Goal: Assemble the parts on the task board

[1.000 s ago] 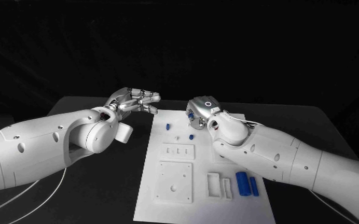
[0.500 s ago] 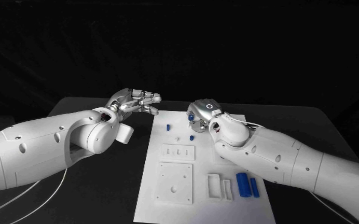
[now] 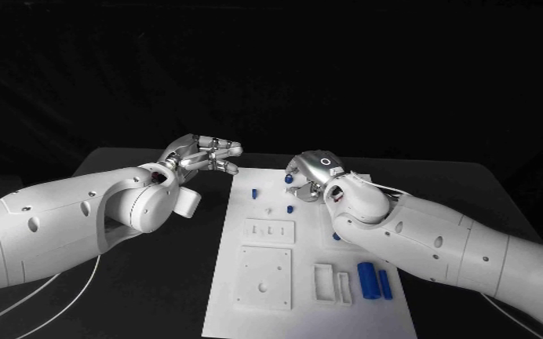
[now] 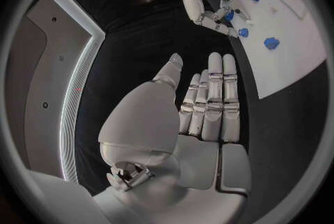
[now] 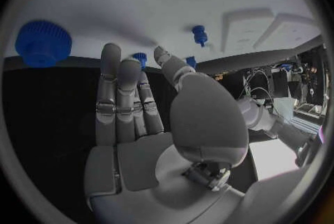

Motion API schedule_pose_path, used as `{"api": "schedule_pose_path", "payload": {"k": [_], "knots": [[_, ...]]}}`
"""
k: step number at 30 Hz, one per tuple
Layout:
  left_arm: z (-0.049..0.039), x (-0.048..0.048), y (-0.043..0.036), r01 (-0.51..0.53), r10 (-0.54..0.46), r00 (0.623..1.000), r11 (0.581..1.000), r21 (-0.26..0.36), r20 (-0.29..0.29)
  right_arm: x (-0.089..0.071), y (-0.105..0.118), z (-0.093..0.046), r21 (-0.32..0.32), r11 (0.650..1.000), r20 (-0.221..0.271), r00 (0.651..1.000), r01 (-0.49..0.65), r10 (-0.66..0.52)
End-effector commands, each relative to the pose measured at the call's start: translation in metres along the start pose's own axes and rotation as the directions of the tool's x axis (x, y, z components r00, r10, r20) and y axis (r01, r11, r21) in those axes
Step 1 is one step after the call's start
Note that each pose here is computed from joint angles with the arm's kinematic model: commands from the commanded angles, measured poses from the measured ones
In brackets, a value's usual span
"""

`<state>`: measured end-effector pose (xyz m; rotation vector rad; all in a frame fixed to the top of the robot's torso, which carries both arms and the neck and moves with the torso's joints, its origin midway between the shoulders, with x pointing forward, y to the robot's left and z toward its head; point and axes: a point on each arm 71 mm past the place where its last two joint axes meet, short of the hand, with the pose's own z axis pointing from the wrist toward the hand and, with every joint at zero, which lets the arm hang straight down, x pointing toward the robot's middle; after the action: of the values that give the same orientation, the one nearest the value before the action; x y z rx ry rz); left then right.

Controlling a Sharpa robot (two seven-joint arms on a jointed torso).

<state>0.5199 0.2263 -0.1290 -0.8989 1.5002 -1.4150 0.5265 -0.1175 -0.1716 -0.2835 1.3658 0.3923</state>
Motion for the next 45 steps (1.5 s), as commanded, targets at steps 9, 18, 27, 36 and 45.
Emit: {"api": "schedule_pose_path", "payload": {"k": [9,18,27,36,45], "knots": [[-0.0002,-0.0043,-0.0014,-0.004,0.004,1.0,1.0,0.007,-0.001,-0.046,-0.04,-0.01,0.067,0.991,0.074,0.991,-0.114,0.109],[-0.0009,-0.0093,-0.0011,-0.015,0.015,1.0,1.0,0.009,0.01,-0.055,-0.071,-0.023,0.116,0.981,0.016,0.988,-0.156,0.155],[-0.0015,-0.0112,-0.0009,-0.019,0.019,1.0,1.0,0.009,0.011,-0.047,-0.086,-0.024,0.139,0.982,-0.079,0.987,-0.13,0.142],[-0.0013,-0.0117,-0.0006,-0.02,0.02,1.0,1.0,0.008,0.01,-0.036,-0.091,-0.018,0.159,0.979,-0.138,0.979,-0.127,0.149],[-0.0015,-0.0114,-0.0006,-0.02,0.02,1.0,1.0,0.008,0.007,-0.028,-0.096,-0.014,0.174,0.978,-0.156,0.978,-0.113,0.141]]}}
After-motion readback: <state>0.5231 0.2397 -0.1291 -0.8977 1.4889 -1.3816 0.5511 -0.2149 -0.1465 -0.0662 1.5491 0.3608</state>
